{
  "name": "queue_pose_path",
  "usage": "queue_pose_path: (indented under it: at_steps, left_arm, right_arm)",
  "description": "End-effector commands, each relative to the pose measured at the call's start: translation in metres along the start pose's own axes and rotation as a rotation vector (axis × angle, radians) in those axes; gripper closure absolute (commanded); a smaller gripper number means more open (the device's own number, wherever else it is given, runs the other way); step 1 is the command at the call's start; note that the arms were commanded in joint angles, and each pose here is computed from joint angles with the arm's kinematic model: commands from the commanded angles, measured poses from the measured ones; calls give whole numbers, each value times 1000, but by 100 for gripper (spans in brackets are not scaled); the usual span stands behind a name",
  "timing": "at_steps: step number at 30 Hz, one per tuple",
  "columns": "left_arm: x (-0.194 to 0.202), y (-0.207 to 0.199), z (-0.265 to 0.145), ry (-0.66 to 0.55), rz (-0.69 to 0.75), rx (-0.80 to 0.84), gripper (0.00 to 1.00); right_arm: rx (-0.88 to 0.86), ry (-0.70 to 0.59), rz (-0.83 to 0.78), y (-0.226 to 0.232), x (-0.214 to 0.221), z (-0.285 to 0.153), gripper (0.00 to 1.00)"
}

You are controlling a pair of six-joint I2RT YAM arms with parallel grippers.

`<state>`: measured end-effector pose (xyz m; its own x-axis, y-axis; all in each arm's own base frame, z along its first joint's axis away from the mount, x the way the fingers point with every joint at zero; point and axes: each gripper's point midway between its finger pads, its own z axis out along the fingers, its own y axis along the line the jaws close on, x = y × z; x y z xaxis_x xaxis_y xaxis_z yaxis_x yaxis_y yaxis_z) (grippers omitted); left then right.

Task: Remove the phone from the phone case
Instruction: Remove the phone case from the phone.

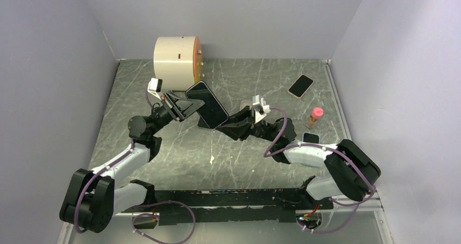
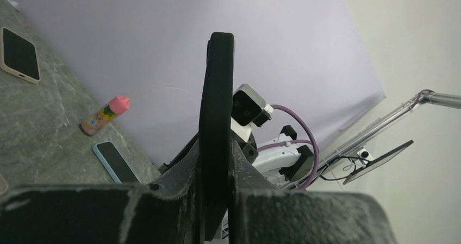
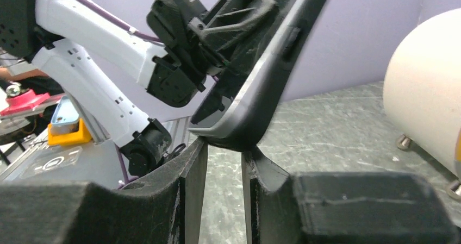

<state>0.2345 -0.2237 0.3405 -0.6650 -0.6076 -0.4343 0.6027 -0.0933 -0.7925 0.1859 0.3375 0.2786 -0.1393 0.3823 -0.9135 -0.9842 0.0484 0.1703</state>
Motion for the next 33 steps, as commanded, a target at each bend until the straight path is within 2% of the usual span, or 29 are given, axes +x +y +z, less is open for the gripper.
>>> queue_pose_path:
  at_steps: [1,7,13,28,33]
  left_arm:
    - [17,-60,-1,134,77,209,97]
    - [19,-66,-2,148,65,258,98]
    - [22,-64,-2,167,97,246,97]
    - [44,-15,-7,267,115,77,98]
    - [48,-11,-10,293,112,78,98]
  right_arm:
    - [230,-56,-27,-49,-20,-4,69]
    - [291,-39,48,-64,-12,-5,69]
    - [217,-68,67,-51,-21,-2,68]
    - [114,-135,84,-31,-56,-5,63]
    - [126,-139,85,-37,-60,-9,62]
